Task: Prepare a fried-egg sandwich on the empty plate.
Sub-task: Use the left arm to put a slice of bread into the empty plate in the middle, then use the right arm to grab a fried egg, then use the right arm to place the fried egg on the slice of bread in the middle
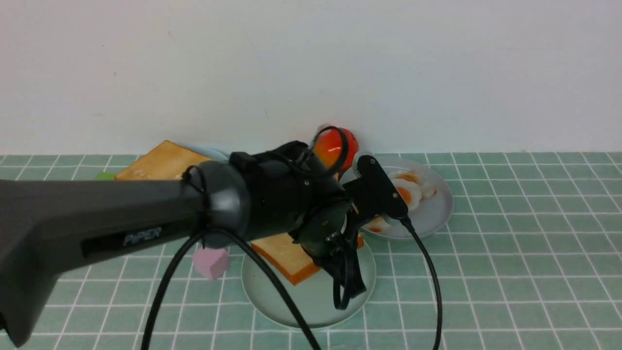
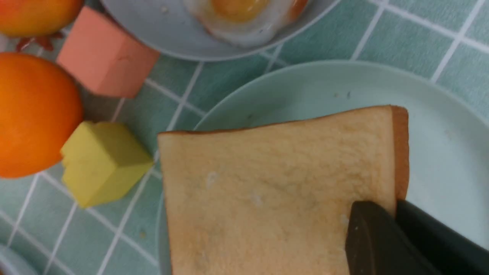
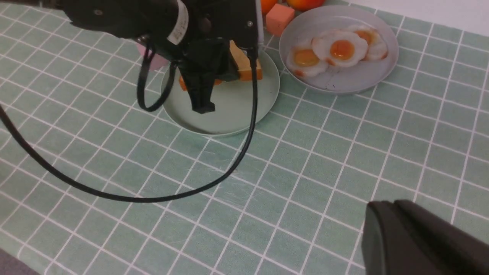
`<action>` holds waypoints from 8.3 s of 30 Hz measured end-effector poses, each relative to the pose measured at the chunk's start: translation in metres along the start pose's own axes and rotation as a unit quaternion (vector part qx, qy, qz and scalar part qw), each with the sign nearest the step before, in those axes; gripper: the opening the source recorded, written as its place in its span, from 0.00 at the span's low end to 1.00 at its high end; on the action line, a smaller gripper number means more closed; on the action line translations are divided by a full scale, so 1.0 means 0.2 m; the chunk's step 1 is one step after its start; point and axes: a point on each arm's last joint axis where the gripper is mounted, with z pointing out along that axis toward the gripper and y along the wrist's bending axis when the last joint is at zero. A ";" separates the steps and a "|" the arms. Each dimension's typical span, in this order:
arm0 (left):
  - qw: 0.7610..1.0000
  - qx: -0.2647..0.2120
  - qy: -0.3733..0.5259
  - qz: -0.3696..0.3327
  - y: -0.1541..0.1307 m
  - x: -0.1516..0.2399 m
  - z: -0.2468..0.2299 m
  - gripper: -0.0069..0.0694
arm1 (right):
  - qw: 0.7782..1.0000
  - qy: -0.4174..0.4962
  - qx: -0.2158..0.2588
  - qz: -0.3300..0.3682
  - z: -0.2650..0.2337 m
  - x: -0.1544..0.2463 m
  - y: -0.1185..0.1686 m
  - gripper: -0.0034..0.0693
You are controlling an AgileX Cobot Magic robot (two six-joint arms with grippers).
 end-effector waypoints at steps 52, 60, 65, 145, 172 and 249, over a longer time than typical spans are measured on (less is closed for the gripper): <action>0.902 0.051 -0.356 -0.240 -0.14 0.74 -1.58 0.07 | 0.950 0.180 0.004 0.256 1.60 -0.25 -0.47 0.46; 0.858 0.031 -0.452 -0.242 -0.18 0.87 -1.63 0.07 | 0.902 0.182 0.002 0.392 1.97 -0.16 -0.74 0.59; 0.854 0.029 -0.459 -0.242 -0.18 0.87 -1.63 0.07 | 0.893 0.176 -0.010 0.415 2.10 -0.13 -0.77 0.60; 0.881 -0.005 -0.375 -0.287 -0.15 0.91 -1.56 0.07 | 0.934 0.191 -0.172 0.249 1.55 -0.31 -0.17 0.09; 0.880 -0.006 -0.356 -0.315 -0.14 0.93 -1.54 0.08 | 0.899 0.179 -0.208 0.341 1.99 -0.10 0.03 0.21; 0.886 0.003 -0.330 -0.326 -0.16 0.95 -1.53 0.10 | 0.843 0.242 -0.039 -0.479 1.99 0.12 0.37 0.67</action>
